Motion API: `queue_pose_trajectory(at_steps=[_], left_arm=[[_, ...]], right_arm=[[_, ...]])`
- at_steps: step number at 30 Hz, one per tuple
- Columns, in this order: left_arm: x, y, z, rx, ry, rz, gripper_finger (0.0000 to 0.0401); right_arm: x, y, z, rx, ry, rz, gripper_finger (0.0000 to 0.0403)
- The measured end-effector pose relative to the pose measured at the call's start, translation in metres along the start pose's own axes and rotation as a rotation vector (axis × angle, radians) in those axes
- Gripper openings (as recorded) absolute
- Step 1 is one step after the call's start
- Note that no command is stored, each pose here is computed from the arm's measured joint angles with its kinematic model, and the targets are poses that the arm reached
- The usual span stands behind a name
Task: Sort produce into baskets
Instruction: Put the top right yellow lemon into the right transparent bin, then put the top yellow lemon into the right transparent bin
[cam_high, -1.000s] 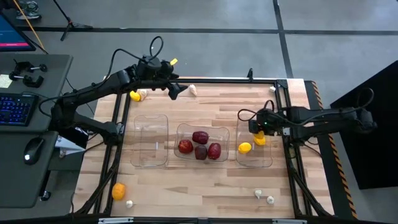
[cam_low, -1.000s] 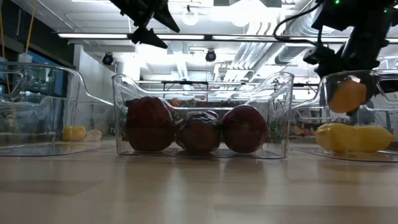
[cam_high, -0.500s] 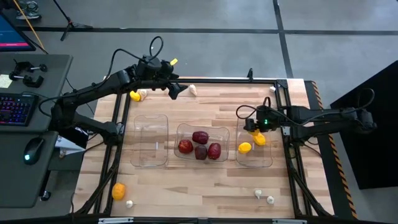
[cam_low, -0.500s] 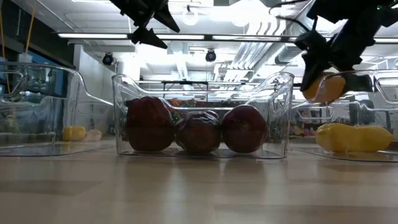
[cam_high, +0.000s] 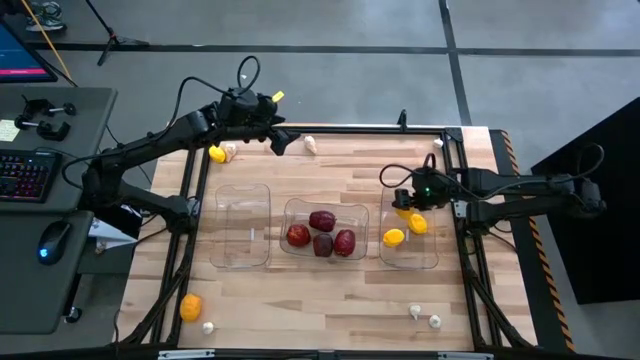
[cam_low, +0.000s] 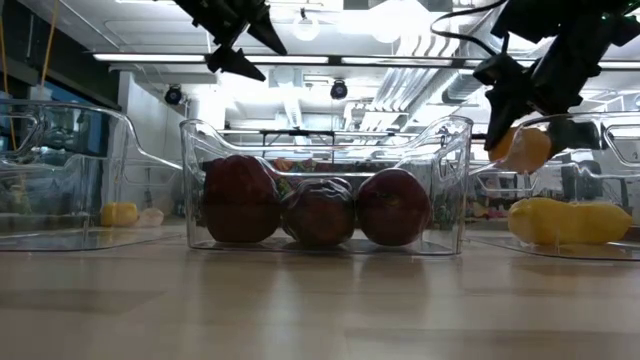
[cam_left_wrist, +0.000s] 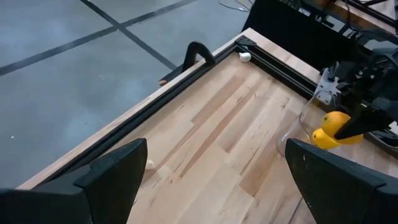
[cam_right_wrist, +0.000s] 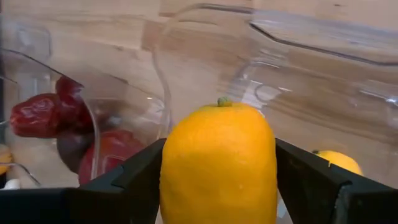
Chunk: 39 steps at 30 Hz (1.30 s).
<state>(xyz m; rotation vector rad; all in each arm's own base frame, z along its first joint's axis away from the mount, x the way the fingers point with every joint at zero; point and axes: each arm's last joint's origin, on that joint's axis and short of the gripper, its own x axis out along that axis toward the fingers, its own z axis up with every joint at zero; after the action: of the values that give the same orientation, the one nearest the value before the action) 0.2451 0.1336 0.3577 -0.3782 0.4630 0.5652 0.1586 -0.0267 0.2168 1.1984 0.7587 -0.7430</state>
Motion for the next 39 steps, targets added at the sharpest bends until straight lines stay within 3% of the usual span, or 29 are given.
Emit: queue_pose_trajectory(at_steps=[3, 7, 16, 24, 26, 29, 33, 39], left_arm=[[0.000, 0.000, 0.000, -0.001, 0.005, 0.001, 0.0369], [0.000, 0.000, -0.001, -0.001, 0.007, 0.002, 0.0369], [0.000, 0.000, -0.001, 0.000, 0.007, 0.002, 0.0369], [0.000, 0.001, 0.000, -0.002, 0.007, 0.003, 0.0369], [-0.004, 0.005, 0.005, -0.040, 0.008, 0.018, 0.0369], [-0.016, 0.021, 0.023, -0.124, 0.004, 0.082, 0.0369], [-0.022, 0.057, 0.035, -0.169, 0.073, 0.269, 0.0369], [0.012, 0.123, 0.006, -0.326, 0.447, 0.494, 0.0369]], right_arm=[[0.000, 0.001, 0.000, 0.046, 0.011, 0.010, 0.0264], [0.000, 0.001, -0.001, -0.047, 0.045, 0.026, 0.0264], [0.000, 0.003, 0.000, -0.043, 0.032, 0.046, 0.0272], [0.000, 0.002, 0.000, -0.031, 0.031, 0.036, 0.0386], [0.000, 0.002, 0.001, -0.021, 0.028, 0.035, 0.0394], [0.000, 0.002, 0.003, -0.008, 0.016, 0.041, 0.0384], [0.000, 0.003, 0.009, -0.018, -0.012, 0.066, 0.0379], [-0.001, 0.005, 0.019, -0.050, -0.064, 0.098, 0.0379]])
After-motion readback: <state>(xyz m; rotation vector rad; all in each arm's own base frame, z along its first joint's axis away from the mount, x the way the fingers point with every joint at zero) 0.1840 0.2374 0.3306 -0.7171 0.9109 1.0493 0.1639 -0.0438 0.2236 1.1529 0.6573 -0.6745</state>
